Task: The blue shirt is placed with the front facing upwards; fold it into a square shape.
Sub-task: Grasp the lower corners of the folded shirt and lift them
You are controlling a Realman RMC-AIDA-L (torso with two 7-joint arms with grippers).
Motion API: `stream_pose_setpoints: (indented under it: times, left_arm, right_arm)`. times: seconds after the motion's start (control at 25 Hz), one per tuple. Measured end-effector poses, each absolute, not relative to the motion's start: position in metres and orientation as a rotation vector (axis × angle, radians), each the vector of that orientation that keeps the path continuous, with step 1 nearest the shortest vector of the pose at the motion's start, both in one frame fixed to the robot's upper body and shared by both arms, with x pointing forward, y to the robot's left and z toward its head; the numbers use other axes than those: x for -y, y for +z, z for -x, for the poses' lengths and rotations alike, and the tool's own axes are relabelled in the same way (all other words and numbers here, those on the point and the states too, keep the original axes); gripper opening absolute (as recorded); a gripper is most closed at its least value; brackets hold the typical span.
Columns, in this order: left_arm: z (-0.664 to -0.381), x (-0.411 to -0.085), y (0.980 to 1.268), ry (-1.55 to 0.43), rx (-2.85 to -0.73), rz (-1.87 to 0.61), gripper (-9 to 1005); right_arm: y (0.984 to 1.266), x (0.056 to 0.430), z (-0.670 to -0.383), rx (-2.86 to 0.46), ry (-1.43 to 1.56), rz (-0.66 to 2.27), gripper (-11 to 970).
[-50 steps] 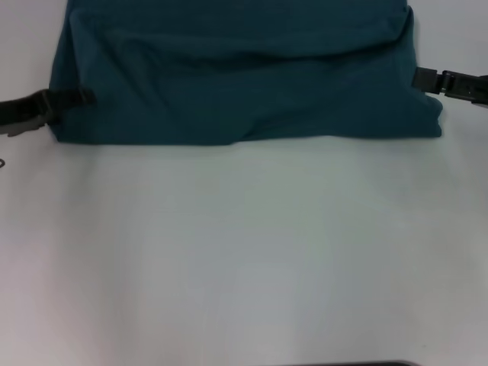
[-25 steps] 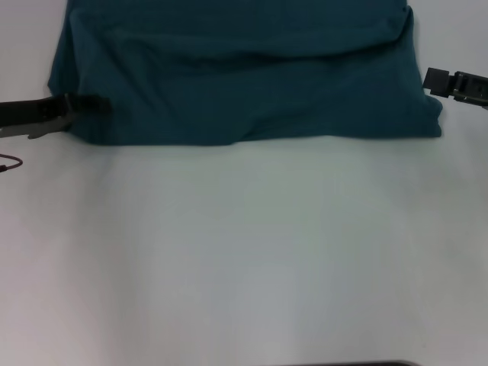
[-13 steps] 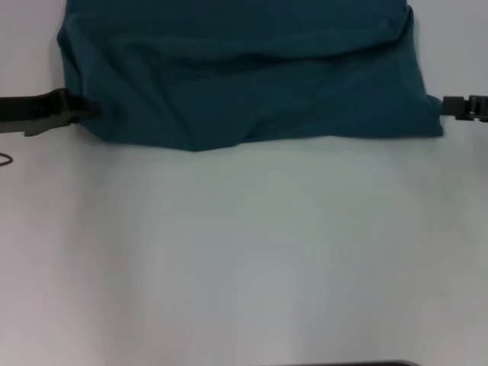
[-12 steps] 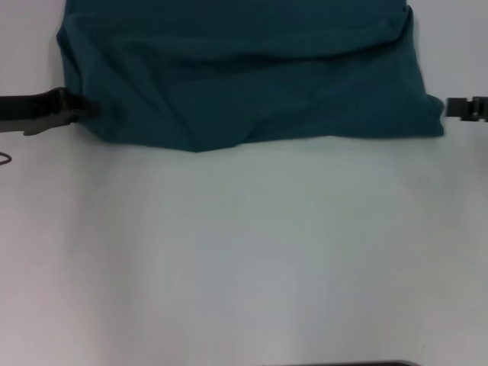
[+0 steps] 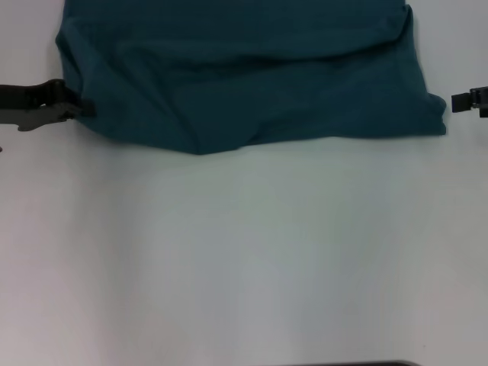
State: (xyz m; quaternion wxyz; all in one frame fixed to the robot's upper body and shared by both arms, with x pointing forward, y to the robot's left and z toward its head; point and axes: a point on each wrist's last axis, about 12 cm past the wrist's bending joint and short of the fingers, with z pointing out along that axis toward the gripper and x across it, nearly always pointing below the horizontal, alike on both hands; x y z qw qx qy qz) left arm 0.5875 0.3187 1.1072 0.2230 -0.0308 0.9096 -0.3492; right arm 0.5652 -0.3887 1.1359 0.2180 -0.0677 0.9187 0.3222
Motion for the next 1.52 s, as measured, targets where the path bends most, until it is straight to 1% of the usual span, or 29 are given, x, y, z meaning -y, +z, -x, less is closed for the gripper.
stream_pose_setpoints:
  times: [0.32,0.68,1.0,1.28,1.52]
  left_arm:
    - [-0.588,-0.317,1.106,-0.968,-2.505,0.100,0]
    - [-0.591,-0.314,1.107,-0.968,-2.495,0.092,-1]
    - [-0.591,-0.314,1.106,-0.962,-2.488,0.099,-1]
    - [-0.591,-0.313,1.106,-0.964,-2.484,0.101,0]
    - [-0.593,-0.312,1.107,-0.962,-2.480,0.099,-1]
  right_arm:
    - [1.118,0.370,-0.581,-2.605,0.716,0.219,907]
    - [1.108,0.346,-0.589,-2.596,0.712,0.246,893]
    - [1.105,0.339,-0.595,-2.621,0.682,0.267,881]
    - [1.105,0.341,-0.596,-2.622,0.660,0.256,870]
    - [1.098,0.333,-0.597,-2.624,0.648,0.257,861]
